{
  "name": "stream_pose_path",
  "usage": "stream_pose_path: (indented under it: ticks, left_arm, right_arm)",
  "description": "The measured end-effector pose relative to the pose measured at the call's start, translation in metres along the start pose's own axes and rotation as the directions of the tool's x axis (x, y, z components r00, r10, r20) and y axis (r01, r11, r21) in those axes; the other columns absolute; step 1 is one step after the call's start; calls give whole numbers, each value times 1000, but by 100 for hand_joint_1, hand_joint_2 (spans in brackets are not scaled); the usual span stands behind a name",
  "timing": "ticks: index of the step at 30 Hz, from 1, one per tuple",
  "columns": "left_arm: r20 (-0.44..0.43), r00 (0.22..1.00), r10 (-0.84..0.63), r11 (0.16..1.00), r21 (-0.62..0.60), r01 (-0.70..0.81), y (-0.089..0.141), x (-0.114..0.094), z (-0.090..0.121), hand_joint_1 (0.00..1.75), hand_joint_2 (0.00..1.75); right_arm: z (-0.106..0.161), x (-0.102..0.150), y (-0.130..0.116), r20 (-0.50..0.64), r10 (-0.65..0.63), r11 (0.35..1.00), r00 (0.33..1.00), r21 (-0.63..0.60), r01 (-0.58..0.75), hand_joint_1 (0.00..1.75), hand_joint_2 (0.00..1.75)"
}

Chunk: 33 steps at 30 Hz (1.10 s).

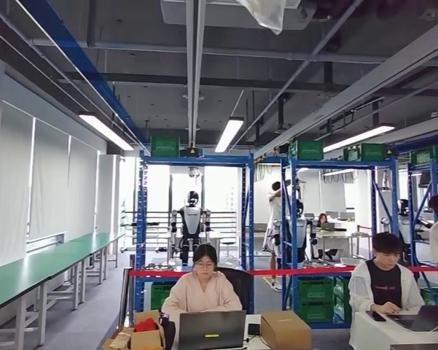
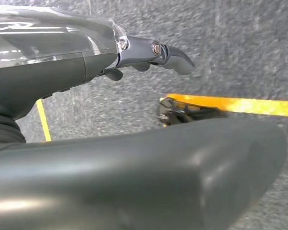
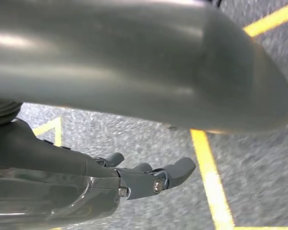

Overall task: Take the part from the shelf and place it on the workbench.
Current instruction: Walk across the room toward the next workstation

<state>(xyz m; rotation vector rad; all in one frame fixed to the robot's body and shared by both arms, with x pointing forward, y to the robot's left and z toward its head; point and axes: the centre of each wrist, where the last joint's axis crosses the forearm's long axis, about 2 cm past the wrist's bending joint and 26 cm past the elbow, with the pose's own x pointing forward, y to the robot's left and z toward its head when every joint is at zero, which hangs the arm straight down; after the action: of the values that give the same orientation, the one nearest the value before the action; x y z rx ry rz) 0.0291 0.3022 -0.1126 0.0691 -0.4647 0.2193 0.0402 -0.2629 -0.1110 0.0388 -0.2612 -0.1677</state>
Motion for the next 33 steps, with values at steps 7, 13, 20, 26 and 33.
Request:
stream_pose_path:
  ticks: [7,13,20,26,33]
  left_arm:
    - [13,1000,1,1000,-4,-1,0,3,-1,0,0]
    - [17,1000,2,1000,-13,-1,-1,5,-2,0,0]
    - [19,1000,1,1000,-14,-1,-1,5,-2,0,0]
    - [23,1000,3,1000,-13,-2,-2,7,-3,0,0]
    - [0,1000,15,1000,-1,-15,-1,6,-2,0,175]
  right_arm:
    - [0,1,3,-19,-9,1000,1000,2,9,0,131]
    - [0,1,3,-52,-11,1000,999,-3,11,0,175]
    - [0,1,3,-65,-9,1000,998,-3,9,0,175]
    - [-1,5,3,-62,-13,1000,998,-2,13,0,175]
    - [0,3,2,-75,1,1000,997,-4,-1,0,175]
